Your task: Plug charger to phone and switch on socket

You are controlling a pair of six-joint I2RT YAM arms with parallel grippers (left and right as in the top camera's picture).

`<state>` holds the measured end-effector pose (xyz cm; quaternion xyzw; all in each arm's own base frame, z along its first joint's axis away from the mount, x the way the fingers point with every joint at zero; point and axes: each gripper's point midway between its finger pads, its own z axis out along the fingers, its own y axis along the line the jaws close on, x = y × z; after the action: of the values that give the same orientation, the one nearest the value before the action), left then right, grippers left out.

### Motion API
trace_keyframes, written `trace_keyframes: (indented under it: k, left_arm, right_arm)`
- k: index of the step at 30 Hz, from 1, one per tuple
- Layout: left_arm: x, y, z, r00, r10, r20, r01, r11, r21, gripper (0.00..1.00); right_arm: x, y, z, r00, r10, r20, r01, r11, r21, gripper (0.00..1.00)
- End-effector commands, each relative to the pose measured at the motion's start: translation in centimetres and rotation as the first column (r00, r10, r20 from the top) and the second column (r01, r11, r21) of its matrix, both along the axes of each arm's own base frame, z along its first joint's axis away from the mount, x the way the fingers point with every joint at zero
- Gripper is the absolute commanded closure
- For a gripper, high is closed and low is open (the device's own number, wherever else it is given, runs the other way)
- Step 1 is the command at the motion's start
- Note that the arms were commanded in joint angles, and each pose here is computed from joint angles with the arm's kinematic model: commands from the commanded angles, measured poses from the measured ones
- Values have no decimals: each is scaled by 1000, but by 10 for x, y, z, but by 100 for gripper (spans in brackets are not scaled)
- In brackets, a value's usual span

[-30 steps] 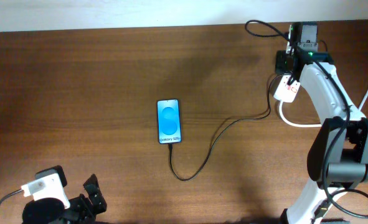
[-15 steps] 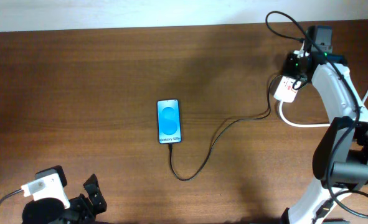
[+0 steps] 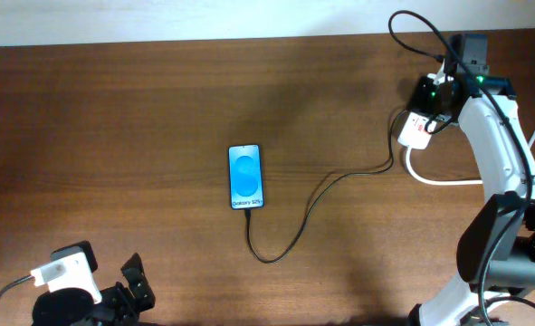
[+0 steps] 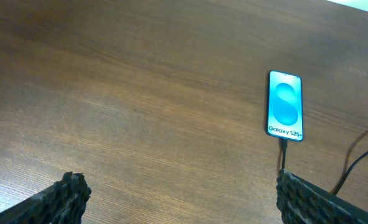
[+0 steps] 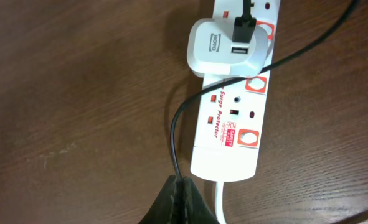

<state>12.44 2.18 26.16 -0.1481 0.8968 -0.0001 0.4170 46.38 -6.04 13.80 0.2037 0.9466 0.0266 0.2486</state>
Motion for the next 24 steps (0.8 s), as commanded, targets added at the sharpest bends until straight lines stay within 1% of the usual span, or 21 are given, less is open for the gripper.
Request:
trace_keyframes:
  k: [1,3,5,7,8,11,13,16,17,22,24]
  left_arm:
    - [0,2,1,1000,2,6,-3,1000,17,1]
    - [0,2,1,1000,2,6,-3,1000,17,1]
    - [0,2,1,1000,3,6,-3,1000,17,1]
    - [0,2,1,1000,3,6,-3,1000,17,1]
    - [0,2,1,1000,2,6,-3,1000,17,1]
    - [0,2,1,1000,3,6,-3,1000,17,1]
    - [0,2,1,1000,2,6,-2,1000,17,1]
    - [0,2,1,1000,2,6,-3,1000,17,1]
    - [0,2,1,1000,3,6,-3,1000,17,1]
    - [0,2,1,1000,2,6,-3,1000,17,1]
    - [0,2,1,1000,3,6,-3,1000,17,1]
  right_arm:
    - [0,4,9,1000,-1,21,1,1000,13,96]
    - [-2,4,7,1000,6,11,-6,1000,11,96]
    - [-1,4,6,999,53,6,-53,998,-15,96]
    - [-1,2,4,985,170,-14,-171,981,-94,96]
    - [-3,-9,3,973,224,-47,-229,957,-180,96]
    - [1,-19,2,962,266,-62,-273,932,-238,96]
    - [7,-23,-5,935,342,-90,-353,890,-289,96]
    - [11,-44,-16,946,293,-141,-325,868,-375,96]
    - [13,-47,-18,942,299,-154,-336,855,-396,96]
    - [19,-60,-35,915,345,-209,-403,806,-434,96]
    - [21,-67,-37,918,339,-204,-395,806,-441,96]
